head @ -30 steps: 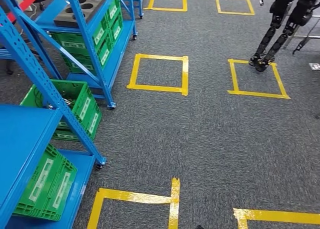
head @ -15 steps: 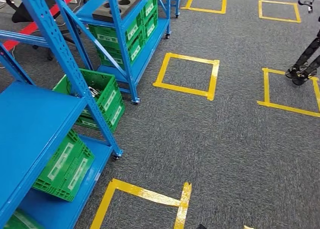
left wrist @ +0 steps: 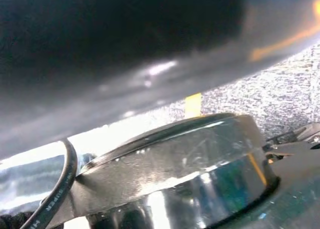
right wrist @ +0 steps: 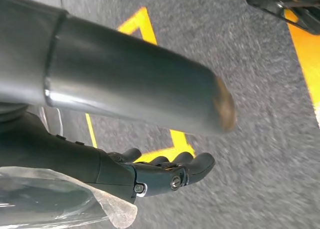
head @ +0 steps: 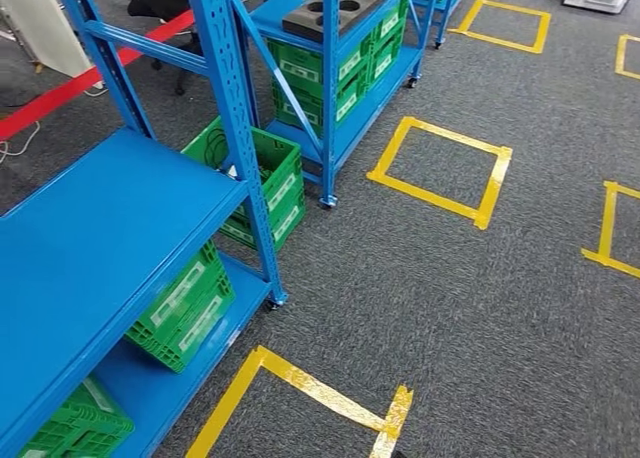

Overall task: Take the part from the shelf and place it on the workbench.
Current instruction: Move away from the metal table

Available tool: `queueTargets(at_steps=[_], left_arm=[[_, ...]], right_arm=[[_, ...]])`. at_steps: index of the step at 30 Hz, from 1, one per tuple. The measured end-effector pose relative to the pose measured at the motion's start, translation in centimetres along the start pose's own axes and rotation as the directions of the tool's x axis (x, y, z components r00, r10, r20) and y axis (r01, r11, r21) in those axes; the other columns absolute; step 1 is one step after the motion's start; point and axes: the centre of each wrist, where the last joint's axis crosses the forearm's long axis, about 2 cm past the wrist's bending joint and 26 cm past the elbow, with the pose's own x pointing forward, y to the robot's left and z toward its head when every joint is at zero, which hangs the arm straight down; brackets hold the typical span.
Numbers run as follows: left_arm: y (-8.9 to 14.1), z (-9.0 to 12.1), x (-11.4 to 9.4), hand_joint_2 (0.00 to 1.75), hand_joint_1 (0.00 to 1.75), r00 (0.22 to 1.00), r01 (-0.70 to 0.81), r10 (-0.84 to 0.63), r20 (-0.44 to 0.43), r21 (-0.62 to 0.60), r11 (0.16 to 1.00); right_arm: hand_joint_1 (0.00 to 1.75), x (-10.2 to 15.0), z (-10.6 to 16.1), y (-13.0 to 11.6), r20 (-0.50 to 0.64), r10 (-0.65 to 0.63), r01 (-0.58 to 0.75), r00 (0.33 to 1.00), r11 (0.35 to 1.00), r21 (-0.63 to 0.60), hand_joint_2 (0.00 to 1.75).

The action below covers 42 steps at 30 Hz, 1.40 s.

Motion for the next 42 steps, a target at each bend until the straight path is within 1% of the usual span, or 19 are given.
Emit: queueTargets(at_steps=[8, 12, 19, 30, 38, 42], left_arm=[[0.2, -0.1, 0.0, 0.0, 0.0, 0.999, -0.006, 0.006, -0.035, 0.008, 1.0], [0.3, -0.1, 0.1, 0.0, 0.0, 0.999, -0.009, 0.009, -0.039, 0.009, 1.0], [0.6, -0.2, 0.0, 0.0, 0.0, 0.999, -0.016, 0.017, -0.046, 0.016, 1.0], [0.5, -0.2, -0.4, 0.0, 0.0, 0.997, -0.045, 0.045, -0.07, 0.008, 0.999], [0.6, -0.3, -0.8, 0.0, 0.0, 0.996, -0.05, 0.051, -0.077, 0.012, 0.999], [0.6, -0.3, -0.6, 0.0, 0.0, 0.996, -0.054, 0.055, -0.067, 0.014, 0.998]], right_arm=[[0.0, 0.1, -0.1, -0.2, 0.007, 0.006, -0.006, 1.0, 1.0, 0.002, 0.0], [0.0, -0.1, 0.0, 0.0, 0.003, 0.008, -0.008, 1.0, 1.0, 0.007, 0.0], [0.0, 0.2, -0.1, -0.3, 0.011, 0.013, -0.013, 1.0, 1.0, 0.007, 0.0], [0.0, 0.4, -0.1, -0.3, 0.021, 0.035, -0.035, 0.999, 0.999, 0.004, 0.0], [0.0, 0.9, -0.2, -0.4, 0.036, 0.045, -0.045, 0.998, 0.999, 0.008, 0.0], [0.0, 0.8, -0.1, -0.3, 0.035, 0.046, -0.047, 0.998, 0.999, 0.011, 0.0]])
